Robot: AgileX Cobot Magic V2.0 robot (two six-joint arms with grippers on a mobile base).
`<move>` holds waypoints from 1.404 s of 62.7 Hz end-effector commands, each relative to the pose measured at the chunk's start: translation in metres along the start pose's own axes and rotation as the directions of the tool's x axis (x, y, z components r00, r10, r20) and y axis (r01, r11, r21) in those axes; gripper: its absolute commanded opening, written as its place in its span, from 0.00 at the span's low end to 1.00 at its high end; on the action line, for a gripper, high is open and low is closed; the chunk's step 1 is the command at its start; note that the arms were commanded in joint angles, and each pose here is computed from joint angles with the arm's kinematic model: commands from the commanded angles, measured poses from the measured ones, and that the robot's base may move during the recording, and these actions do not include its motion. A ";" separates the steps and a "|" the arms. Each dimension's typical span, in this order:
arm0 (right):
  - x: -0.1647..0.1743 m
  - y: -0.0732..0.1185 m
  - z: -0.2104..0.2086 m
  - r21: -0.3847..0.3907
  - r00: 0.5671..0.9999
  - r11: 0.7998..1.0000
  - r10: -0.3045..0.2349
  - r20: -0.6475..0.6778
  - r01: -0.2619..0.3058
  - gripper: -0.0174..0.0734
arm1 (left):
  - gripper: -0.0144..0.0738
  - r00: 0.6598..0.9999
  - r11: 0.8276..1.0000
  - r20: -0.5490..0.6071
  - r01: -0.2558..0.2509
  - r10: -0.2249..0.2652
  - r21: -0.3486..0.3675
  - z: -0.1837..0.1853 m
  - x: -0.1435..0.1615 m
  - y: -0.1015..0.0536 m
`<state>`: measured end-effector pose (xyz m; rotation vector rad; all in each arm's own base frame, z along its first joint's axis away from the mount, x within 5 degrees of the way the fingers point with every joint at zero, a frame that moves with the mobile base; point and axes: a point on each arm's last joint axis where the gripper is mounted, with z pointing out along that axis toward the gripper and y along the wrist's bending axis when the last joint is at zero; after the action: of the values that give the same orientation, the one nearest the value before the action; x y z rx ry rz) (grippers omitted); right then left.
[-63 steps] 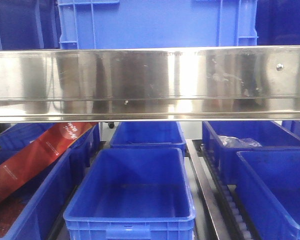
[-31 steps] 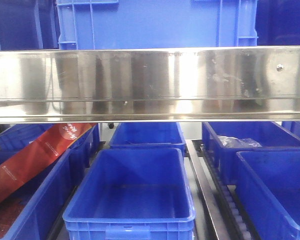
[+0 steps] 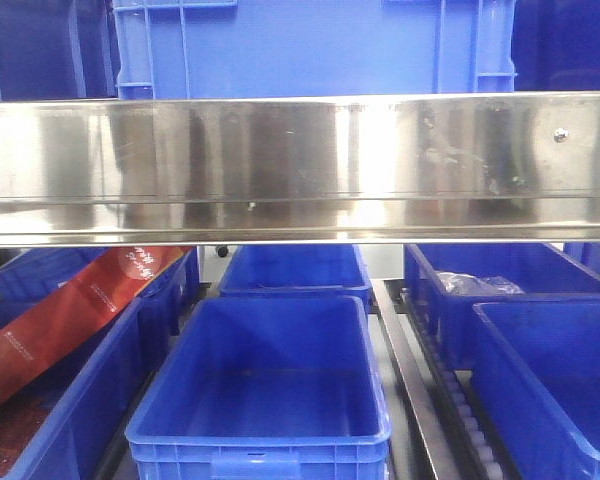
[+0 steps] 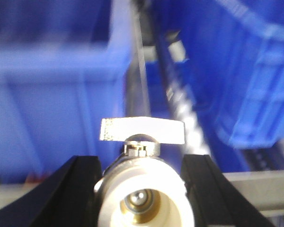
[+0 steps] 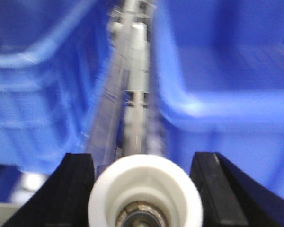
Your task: Place valve from conveyor to right shelf box
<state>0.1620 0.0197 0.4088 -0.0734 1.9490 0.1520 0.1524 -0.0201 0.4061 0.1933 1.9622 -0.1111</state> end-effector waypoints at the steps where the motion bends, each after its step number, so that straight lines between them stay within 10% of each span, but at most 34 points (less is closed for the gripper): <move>1: -0.027 0.011 0.001 -0.052 0.992 0.998 -0.017 0.124 0.024 0.01 | 0.04 0.996 0.999 0.094 -0.016 0.012 0.034 0.002 -0.027 -0.005; 52: -0.142 0.096 0.131 -0.262 0.973 0.959 -0.047 0.226 0.107 0.01 | 0.04 0.983 0.910 0.143 -0.161 0.114 0.383 0.160 -0.140 -0.133; 74: -0.110 0.104 0.196 -0.255 0.993 0.962 -0.079 0.085 0.099 0.04 | 0.04 0.989 0.910 0.042 -0.147 0.142 0.389 0.223 -0.112 -0.149; 88: -0.100 0.107 0.212 -0.259 0.996 0.962 -0.079 0.044 0.087 0.34 | 0.12 0.989 0.910 0.022 -0.143 0.146 0.389 0.232 -0.106 -0.151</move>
<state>0.3828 0.1537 0.4139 -0.3426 1.9774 0.3396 0.3784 -0.2158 0.3949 0.6318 1.9891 -0.3832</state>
